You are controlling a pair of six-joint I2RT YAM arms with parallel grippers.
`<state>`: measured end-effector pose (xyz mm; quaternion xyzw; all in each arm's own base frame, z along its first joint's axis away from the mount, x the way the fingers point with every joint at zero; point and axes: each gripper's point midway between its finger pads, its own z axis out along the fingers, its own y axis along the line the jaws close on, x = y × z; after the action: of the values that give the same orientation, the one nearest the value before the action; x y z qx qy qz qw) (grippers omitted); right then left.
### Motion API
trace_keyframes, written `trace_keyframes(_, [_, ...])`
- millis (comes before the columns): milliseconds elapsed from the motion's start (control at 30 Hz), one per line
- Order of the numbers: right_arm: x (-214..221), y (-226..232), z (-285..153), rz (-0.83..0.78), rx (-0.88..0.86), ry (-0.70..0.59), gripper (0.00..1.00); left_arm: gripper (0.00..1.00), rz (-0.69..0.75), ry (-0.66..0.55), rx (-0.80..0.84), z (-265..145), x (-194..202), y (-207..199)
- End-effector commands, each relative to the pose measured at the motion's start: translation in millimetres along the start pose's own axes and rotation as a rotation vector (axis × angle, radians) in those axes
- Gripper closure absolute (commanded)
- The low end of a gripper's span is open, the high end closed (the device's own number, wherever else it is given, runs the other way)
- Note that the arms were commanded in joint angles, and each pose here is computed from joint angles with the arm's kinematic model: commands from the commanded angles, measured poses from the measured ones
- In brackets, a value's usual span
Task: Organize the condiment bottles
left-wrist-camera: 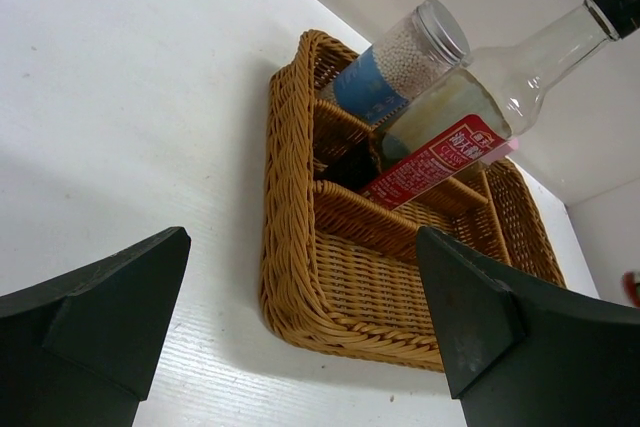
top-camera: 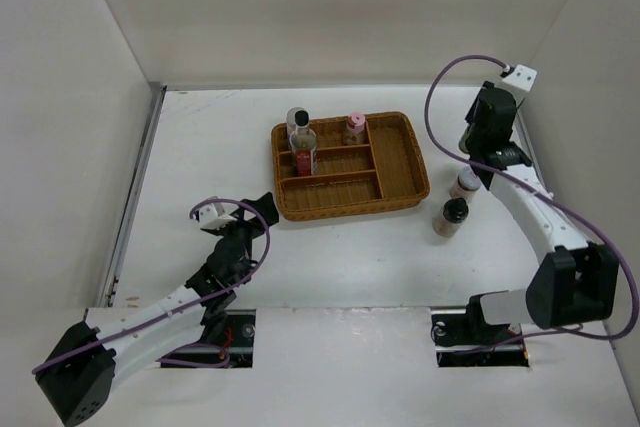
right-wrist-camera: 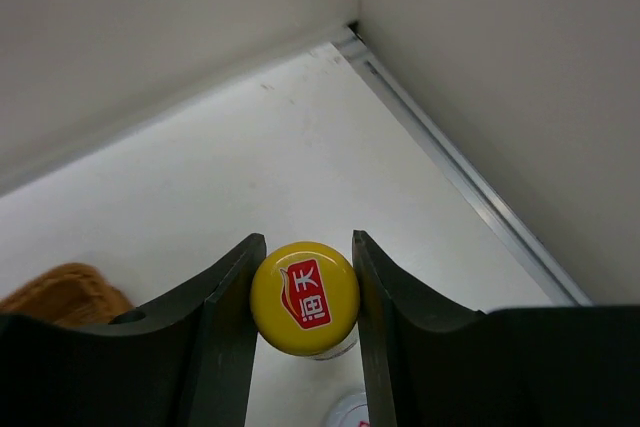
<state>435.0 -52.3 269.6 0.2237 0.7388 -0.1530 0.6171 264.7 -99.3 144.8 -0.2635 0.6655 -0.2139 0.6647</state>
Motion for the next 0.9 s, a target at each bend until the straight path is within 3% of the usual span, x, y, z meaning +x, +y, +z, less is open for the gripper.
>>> trace_keyframes(0, [-105,33,-46,0.198,-0.126,-0.273,0.69,0.0,-0.023,0.002,0.018,-1,3,-1])
trace_keyframes(400, [-76,208,-134,0.241,-0.563,-0.185,0.69,0.0,-0.03,0.004,0.029,-2,3,-4])
trace_keyframes(567, [-67,248,-147,0.236,-0.635,-0.164,0.69,0.0,-0.036,0.0,0.035,-2,2,-4])
trace_keyframes(867, [-32,270,-140,0.192,-0.642,-0.121,0.69,0.0,-0.033,0.0,0.03,-2,3,-3])
